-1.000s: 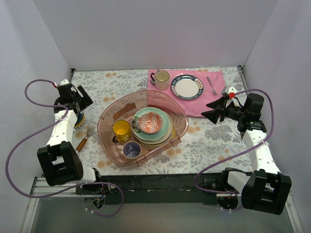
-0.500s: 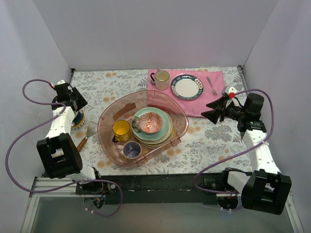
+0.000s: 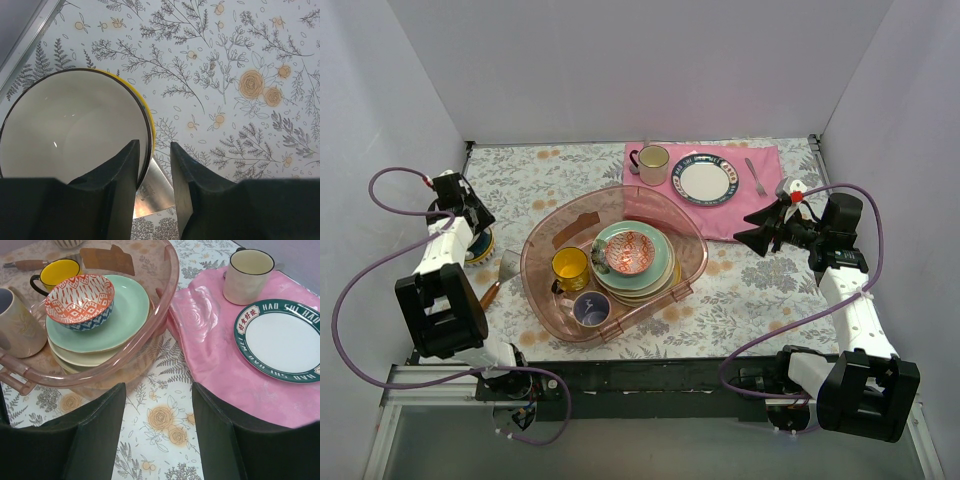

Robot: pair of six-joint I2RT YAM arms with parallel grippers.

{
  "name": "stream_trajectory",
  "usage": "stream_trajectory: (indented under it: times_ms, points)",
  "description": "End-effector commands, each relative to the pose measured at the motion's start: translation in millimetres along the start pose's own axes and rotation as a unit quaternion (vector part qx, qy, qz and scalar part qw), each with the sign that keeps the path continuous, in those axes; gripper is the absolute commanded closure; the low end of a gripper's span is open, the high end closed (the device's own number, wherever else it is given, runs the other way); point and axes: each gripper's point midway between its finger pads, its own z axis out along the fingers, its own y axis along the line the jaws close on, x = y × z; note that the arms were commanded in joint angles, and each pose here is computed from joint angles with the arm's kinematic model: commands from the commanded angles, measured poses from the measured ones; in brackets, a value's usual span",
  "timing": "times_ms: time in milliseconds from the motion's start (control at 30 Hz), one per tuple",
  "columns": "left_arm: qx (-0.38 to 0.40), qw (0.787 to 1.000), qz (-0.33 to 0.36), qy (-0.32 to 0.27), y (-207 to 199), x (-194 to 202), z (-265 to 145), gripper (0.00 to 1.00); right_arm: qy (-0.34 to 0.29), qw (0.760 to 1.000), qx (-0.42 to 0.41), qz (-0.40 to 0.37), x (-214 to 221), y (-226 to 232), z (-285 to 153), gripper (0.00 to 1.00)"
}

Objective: Place the mixed dishes into the plastic bin
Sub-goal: Pick up the bowl from the center of the board.

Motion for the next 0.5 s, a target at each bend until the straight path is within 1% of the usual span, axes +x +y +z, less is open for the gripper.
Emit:
stream_trajectory:
  times_ms: [0, 200, 367, 467]
  points:
    - [0.010, 1.000, -0.001, -0.008, -3.7, -9.9, -0.1, 0.70, -0.009, 1.000, -0.005, -0.020, -12.9, -2.0, -1.3, 0.37]
    - [0.011, 1.000, -0.001, 0.003, -3.5, -6.3, 3.9, 0.73, -0.008, 1.000, -0.004, -0.020, -12.8, -2.5, -1.2, 0.37]
    - [0.012, 1.000, 0.001, 0.007, -3.7, -5.0, 4.9, 0.78, -0.008, 1.000, -0.005, -0.020, -12.3, -2.4, -1.1, 0.37]
    - [0.013, 1.000, 0.001, 0.007, -3.4, -6.5, 4.6, 0.85, -0.008, 1.000, -0.005, -0.020, -12.7, -2.4, -1.1, 0.37]
